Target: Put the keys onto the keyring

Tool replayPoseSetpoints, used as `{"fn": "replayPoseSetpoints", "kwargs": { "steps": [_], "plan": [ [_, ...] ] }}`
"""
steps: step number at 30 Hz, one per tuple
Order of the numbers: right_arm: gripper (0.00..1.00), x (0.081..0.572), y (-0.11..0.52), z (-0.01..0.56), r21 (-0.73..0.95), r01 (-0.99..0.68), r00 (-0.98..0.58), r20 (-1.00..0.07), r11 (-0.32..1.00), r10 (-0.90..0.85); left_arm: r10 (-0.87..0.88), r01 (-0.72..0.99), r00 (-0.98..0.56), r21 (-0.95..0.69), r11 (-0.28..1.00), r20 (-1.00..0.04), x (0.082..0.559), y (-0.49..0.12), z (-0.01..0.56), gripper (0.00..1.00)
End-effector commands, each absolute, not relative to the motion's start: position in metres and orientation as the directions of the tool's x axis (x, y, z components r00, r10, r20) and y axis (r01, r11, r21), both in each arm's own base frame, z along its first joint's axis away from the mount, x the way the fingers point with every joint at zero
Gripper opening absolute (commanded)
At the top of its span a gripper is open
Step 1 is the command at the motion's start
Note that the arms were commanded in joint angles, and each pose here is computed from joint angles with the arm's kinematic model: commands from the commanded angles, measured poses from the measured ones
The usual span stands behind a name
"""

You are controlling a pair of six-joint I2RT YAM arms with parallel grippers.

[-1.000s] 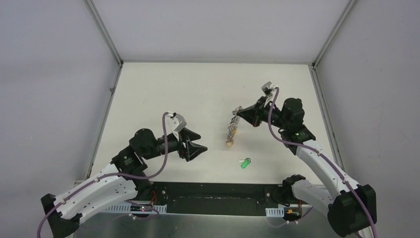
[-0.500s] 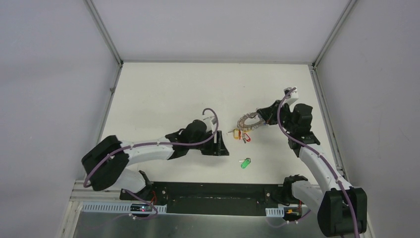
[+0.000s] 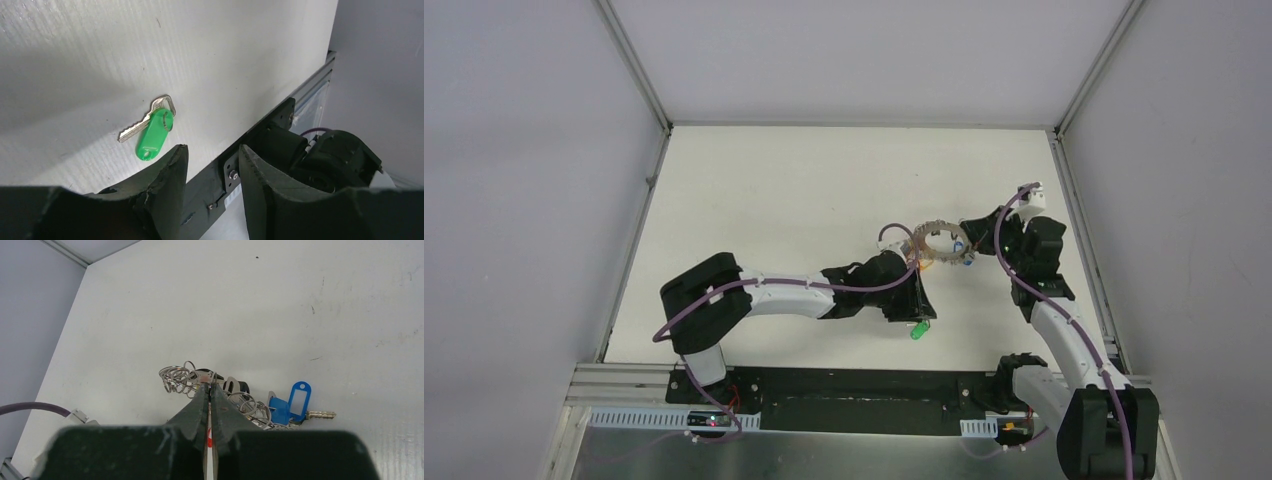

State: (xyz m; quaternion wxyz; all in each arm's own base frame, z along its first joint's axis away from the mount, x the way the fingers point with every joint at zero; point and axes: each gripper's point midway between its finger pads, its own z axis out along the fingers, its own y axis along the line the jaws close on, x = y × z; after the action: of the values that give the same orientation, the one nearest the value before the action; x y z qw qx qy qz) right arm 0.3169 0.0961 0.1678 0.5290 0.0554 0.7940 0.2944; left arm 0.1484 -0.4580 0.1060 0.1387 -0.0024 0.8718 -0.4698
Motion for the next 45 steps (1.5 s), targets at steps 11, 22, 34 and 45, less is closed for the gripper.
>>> {"fn": "replayPoseSetpoints", "kwargs": {
  "steps": [11,22,34,45],
  "plan": [
    [0.0,0.313,0.09,0.17,0.526,-0.202,-0.412,-0.811,0.826,0.416,-0.281,-0.055,-0.939,-0.722,0.69,-0.197,0.156,-0.464,0.075,0.48],
    [0.0,0.313,0.09,0.168,0.53,-0.197,-0.415,-0.807,0.825,0.42,-0.249,-0.042,-0.952,-0.731,0.681,-0.177,0.153,-0.475,0.068,0.38],
    [0.0,0.314,0.089,0.166,0.536,-0.185,-0.418,-0.801,0.823,0.428,-0.227,-0.014,-0.954,-0.727,0.687,-0.196,0.151,-0.478,0.072,0.32],
    [0.0,0.314,0.089,0.166,0.539,-0.18,-0.419,-0.799,0.823,0.432,-0.224,-0.036,-0.96,-0.719,0.694,-0.168,0.148,-0.478,0.063,0.4]
  ]
}}
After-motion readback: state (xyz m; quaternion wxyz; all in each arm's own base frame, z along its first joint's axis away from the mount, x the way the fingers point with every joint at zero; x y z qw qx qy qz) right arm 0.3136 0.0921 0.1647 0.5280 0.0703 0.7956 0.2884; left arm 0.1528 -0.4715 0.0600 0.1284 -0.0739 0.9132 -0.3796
